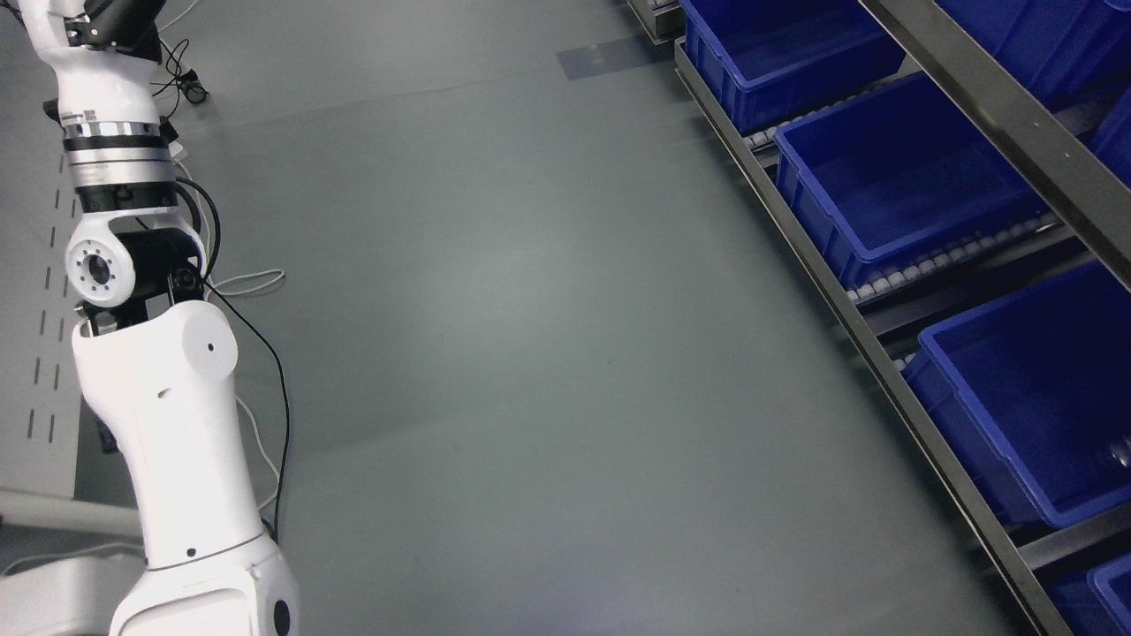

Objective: Move yellow foam block to right shelf middle
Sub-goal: 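Carry the cube in the raised left hand while turning toward the blue-bin shelf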

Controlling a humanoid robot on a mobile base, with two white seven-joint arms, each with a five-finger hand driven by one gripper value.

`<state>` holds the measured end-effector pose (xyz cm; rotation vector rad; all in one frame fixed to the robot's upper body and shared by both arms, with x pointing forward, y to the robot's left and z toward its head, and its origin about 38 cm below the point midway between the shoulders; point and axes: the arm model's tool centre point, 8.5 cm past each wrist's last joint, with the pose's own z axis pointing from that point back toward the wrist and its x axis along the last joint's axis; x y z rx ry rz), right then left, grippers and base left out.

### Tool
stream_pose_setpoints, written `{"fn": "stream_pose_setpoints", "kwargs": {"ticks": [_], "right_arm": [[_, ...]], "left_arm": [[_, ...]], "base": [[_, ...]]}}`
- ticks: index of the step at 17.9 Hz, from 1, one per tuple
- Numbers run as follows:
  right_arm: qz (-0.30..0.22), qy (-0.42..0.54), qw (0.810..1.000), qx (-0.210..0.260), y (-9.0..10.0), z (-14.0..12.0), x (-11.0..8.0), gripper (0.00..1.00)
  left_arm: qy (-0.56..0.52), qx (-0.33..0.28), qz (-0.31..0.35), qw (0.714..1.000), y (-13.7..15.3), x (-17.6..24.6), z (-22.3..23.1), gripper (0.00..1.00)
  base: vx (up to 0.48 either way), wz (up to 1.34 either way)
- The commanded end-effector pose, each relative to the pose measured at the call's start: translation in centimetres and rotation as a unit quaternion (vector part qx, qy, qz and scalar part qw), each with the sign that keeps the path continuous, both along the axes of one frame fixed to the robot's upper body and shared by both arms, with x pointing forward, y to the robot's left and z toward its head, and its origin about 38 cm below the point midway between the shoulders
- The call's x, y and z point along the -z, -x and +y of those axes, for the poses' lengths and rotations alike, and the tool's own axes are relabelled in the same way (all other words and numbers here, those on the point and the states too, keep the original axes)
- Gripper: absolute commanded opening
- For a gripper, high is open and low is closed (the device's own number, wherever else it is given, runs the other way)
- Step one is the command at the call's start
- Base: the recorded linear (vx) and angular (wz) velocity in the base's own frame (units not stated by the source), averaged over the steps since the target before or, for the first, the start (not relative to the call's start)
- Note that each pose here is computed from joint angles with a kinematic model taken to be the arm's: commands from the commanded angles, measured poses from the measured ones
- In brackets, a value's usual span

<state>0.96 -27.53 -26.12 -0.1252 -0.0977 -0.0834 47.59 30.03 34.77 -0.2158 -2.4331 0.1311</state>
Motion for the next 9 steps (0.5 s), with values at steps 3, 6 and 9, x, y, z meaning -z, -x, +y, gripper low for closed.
{"fn": "stream_pose_setpoints", "kwargs": {"ticks": [3,6,9], "right_arm": [[-0.008,0.009,1.0,-0.002,-0.5,-1.2,-0.1,1.0],[-0.008,0.009,1.0,-0.002,-0.5,-1.2,-0.1,1.0],[-0.008,0.009,1.0,-0.002,-0.5,-1.2,-0.1,1.0]], "left_arm": [[-0.006,-0.003,-0.001,1.0,0.0,-1.0,0.5,0.4],[-0.006,0.003,0.006,1.0,-0.3,-1.5,0.4,0.4],[-0.01,0.011,0.004,1.0,-0.5,-2.2,-0.2,0.4]], "base": [[0.464,-0.04],[0.486,-0.19],[0.423,-0.39]]}}
